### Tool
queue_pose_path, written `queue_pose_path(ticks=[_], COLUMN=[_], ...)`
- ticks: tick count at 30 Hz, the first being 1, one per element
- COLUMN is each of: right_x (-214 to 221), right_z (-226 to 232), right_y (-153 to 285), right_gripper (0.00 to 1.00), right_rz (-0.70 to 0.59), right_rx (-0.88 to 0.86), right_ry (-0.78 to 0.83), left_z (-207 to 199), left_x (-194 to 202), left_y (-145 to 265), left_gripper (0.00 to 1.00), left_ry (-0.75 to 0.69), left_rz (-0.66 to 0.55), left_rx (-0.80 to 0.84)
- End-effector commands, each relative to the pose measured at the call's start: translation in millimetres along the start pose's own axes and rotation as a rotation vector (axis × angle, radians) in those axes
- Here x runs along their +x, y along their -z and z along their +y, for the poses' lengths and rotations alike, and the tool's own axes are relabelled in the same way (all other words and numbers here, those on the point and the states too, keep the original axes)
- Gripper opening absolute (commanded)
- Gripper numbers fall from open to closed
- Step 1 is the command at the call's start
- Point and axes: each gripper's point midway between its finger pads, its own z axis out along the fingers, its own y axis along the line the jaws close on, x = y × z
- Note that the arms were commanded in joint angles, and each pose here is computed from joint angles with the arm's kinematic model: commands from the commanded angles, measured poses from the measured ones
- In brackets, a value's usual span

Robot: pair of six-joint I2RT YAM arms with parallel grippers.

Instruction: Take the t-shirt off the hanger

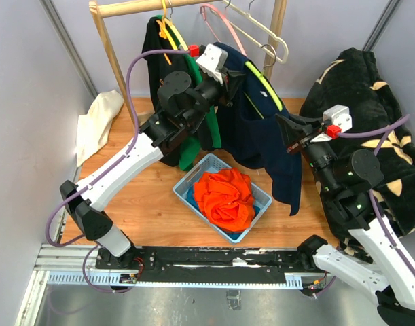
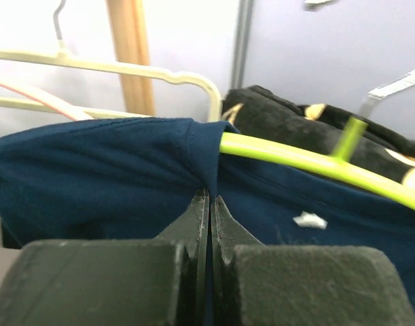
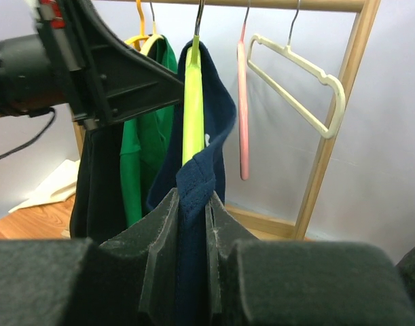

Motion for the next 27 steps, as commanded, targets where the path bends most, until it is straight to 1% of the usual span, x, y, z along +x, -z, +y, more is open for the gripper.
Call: queue_pose_path(ticks=[1, 5, 7, 9, 11, 12, 13, 15, 17, 19, 21, 27], right_x=[-24, -16, -13, -11, -9, -8, -6, -2, -1, 2, 4, 16], right_z=[-3, -4, -3, -2, -1, 0, 0, 2, 3, 5, 7, 14], right_y=[-7, -15, -18, -20, -21, -21, -21, -21, -22, -22, -23, -23], right_gripper=[0.01, 0.01, 0.01, 0.01, 0.01, 0.01, 0.01, 0.01, 0.01, 0.01, 0.01, 0.01], right_rz=[-0.114, -0.109, -0.104, -0.101, -0.098, -0.096, -0.091, -0.08, -0.072, -0.061, -0.054, -0.025], right_rx=[0.029, 0.039, 0.039, 0.034, 0.028, 0.025, 0.023, 0.014, 0.006, -0.004, -0.015, -0.047], right_ry=[-0.021, -0.022, -0.023, -0.027, -0.029, -0.028, -0.028, -0.026, -0.021, -0.019, -0.02, -0.038], left_z=[-44, -68, -70, -64, -46, -36, -27, -15, -14, -15, -16, -19], left_x=[-25, -20, -14, -7, -4, -5, -6, -15, -27, -42, -55, -70], left_y=[32, 56, 63, 64, 61, 61, 61, 63, 68, 69, 66, 44], left_gripper=[0.0, 0.0, 0.01, 0.01, 0.3, 0.43, 0.54, 0.7, 0.78, 0.81, 0.81, 0.81], left_ry=[-0.008, 0.001, 0.013, 0.023, 0.038, 0.037, 0.033, 0.028, 0.023, 0.012, -0.018, -0.101], left_rz=[-0.038, -0.017, 0.007, 0.031, 0.047, 0.047, 0.042, 0.009, -0.04, -0.097, -0.147, -0.204], left_rx=[0.252, 0.401, 0.414, 0.375, 0.264, 0.207, 0.154, 0.088, 0.086, 0.094, 0.099, 0.122])
